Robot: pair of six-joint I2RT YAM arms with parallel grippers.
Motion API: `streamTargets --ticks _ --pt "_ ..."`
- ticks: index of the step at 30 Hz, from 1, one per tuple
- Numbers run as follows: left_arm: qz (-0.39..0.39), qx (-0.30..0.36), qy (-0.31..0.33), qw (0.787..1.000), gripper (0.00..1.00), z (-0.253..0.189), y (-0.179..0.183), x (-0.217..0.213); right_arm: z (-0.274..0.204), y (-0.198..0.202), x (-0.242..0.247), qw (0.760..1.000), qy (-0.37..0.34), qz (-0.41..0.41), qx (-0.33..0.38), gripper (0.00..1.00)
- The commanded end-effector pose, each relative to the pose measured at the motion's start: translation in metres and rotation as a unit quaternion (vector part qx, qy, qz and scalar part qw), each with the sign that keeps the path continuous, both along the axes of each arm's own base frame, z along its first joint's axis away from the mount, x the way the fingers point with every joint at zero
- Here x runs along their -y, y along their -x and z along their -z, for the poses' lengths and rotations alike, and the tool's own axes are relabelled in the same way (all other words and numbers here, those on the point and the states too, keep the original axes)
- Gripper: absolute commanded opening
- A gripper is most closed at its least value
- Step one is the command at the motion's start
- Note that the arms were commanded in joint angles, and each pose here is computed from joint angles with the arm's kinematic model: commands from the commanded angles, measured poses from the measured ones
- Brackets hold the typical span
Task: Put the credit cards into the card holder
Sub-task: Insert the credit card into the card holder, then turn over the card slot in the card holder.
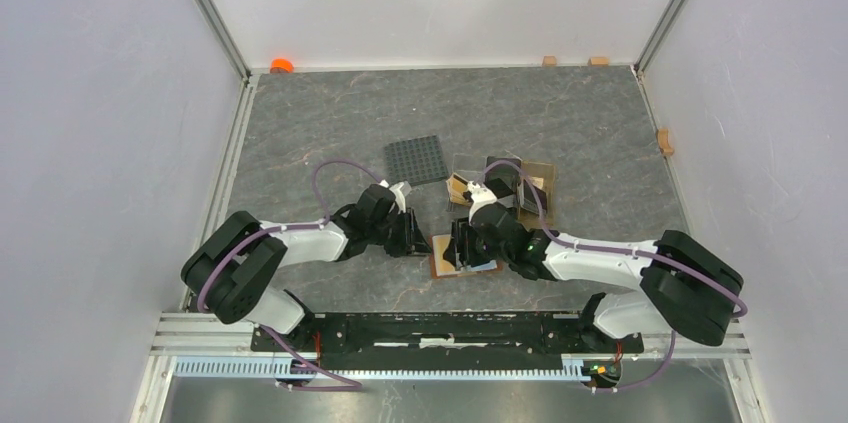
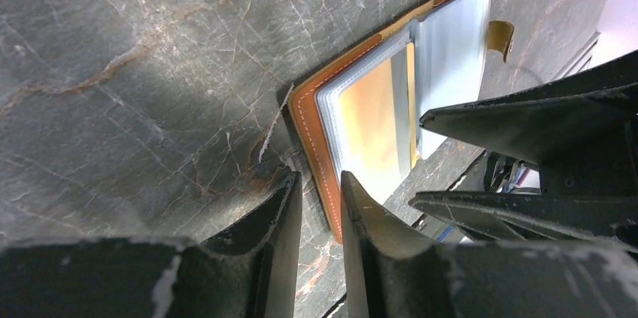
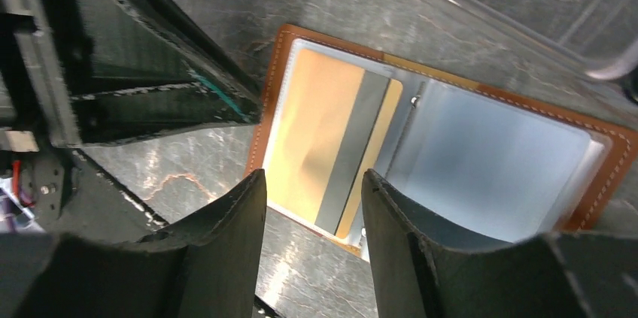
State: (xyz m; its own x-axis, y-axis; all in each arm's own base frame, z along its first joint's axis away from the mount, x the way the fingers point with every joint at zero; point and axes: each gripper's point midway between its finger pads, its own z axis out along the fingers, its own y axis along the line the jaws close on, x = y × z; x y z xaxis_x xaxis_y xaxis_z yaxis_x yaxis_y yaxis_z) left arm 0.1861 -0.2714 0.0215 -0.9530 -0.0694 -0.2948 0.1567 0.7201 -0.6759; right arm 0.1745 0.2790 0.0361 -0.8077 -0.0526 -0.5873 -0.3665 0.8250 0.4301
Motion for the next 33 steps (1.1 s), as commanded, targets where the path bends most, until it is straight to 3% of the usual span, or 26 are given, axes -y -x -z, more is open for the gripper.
streamTargets --ticks 1,8,14,23,33 --pt "0.001 -0.001 0.016 1.000 0.32 -0.001 0.001 0.005 -0.024 0.000 -0.030 0.997 -0.066 -0.043 0.021 0.54" --pt "-0.008 0.010 0.011 1.000 0.33 -0.007 0.000 0.001 -0.027 -0.009 -0.012 0.999 -0.024 -0.012 0.035 0.57" --pt "-0.010 0.029 -0.012 0.999 0.43 -0.015 -0.003 -0.007 -0.017 -0.013 0.033 0.999 0.019 0.026 0.018 0.60" --pt "-0.010 0.022 -0.015 1.000 0.45 -0.013 0.000 -0.007 -0.010 -0.008 0.059 0.999 -0.003 0.035 0.001 0.49" --pt "-0.009 0.019 -0.017 1.000 0.45 -0.012 0.001 -0.004 0.008 -0.002 0.070 0.999 0.006 0.048 -0.021 0.46"
